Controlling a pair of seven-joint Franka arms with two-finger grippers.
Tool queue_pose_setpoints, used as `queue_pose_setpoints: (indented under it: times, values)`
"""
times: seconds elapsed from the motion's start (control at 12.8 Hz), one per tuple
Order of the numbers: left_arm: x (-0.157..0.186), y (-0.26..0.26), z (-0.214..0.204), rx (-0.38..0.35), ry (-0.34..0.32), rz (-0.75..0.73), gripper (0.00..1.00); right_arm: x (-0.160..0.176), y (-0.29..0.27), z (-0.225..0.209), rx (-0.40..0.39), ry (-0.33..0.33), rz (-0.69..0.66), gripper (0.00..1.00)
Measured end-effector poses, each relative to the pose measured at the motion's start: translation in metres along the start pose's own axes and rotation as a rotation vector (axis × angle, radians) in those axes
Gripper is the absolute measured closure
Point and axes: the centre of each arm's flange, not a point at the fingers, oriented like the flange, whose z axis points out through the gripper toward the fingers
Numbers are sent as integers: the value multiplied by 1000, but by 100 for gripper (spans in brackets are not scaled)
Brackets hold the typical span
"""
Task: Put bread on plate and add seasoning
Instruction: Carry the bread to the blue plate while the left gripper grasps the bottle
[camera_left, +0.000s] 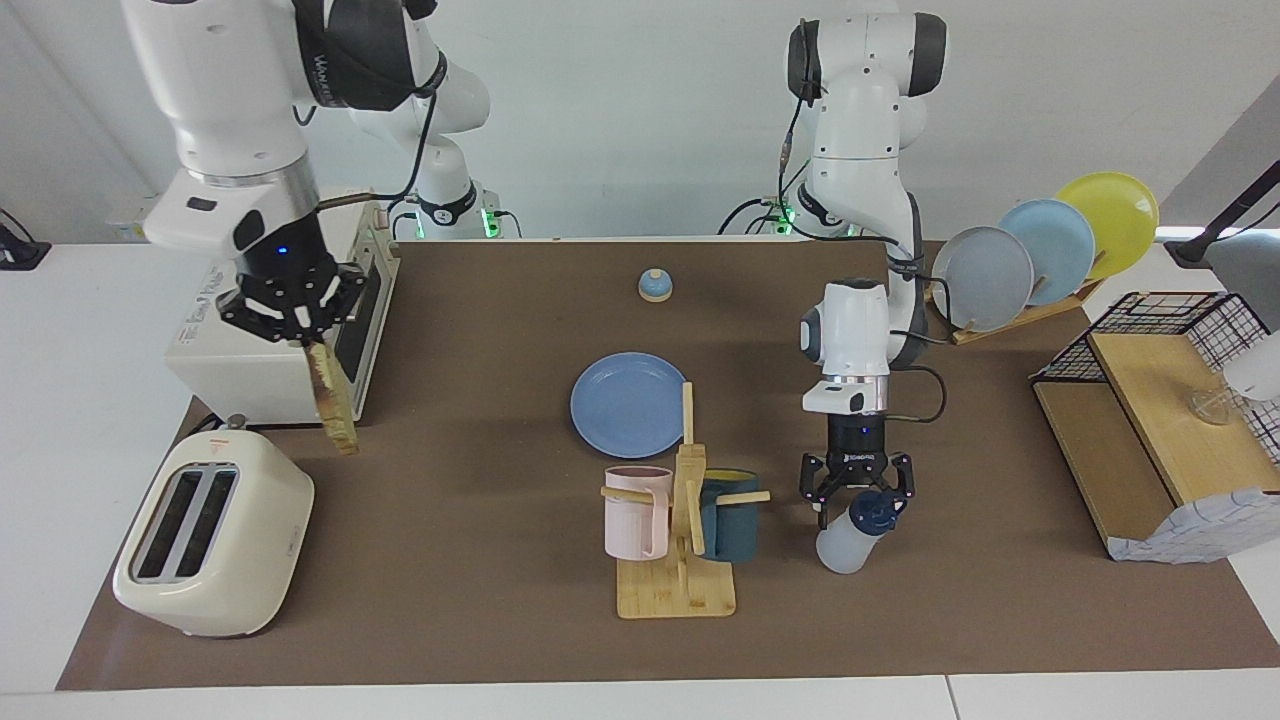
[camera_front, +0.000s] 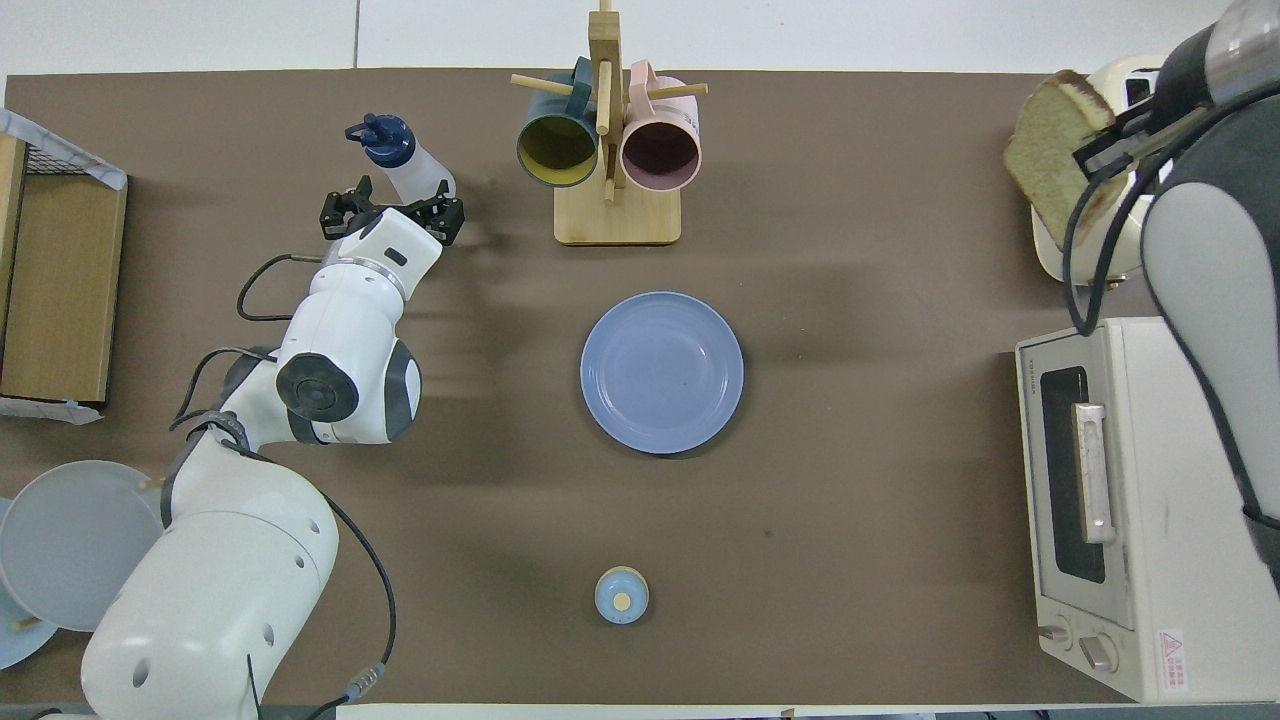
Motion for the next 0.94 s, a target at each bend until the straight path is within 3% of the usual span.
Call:
queue_pose_setpoints:
  times: [0.23,0.39,0.7,0.94]
  values:
    - [15,4,5,-6,-9,-2,0,9,-62,22,133,-1,102,93]
    - [16,2,9,-3,-18,-1,0,5,-103,52,219,58,187,93]
    - [12,4,18,3,-26,-9,0,-19,-254,119,267,97,324,93]
    - [13,5,20,1,-42,-18,0,-21,-307,160,289,159,364,93]
